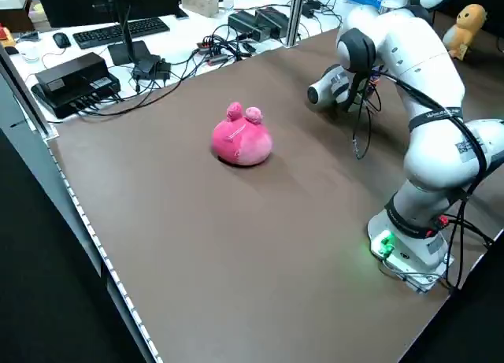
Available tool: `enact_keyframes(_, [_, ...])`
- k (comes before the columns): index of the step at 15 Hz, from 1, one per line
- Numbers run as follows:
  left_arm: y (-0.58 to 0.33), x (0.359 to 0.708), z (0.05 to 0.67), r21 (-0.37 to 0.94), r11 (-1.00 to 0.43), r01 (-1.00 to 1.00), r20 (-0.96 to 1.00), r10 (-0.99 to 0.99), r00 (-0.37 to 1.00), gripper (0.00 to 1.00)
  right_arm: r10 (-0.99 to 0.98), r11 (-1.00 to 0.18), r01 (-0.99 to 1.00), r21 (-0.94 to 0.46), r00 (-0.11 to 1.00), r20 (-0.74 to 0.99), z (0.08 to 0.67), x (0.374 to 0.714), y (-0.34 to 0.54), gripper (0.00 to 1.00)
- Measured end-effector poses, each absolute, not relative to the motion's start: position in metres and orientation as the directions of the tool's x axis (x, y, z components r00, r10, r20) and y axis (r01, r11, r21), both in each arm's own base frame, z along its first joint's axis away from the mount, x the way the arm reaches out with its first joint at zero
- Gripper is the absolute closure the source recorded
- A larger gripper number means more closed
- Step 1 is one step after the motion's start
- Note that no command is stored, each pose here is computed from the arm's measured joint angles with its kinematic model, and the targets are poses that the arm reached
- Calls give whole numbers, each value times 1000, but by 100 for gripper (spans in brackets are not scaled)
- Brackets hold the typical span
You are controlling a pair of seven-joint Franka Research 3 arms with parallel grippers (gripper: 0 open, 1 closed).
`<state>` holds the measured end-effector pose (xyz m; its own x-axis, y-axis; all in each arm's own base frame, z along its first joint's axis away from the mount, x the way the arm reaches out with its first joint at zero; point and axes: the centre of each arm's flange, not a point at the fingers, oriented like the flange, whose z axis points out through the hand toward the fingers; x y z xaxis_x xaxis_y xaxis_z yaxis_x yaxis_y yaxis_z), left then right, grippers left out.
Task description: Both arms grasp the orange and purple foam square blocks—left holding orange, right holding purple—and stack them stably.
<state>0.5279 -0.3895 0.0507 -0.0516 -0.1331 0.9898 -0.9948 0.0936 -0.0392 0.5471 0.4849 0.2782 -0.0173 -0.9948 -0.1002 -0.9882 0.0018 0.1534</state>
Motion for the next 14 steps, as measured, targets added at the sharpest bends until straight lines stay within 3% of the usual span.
enact_keyframes(14, [-390, 530, 52, -53, 107, -993, 988, -139, -68, 40, -995, 4, -988, 154, -19, -100, 278, 547, 485, 46])
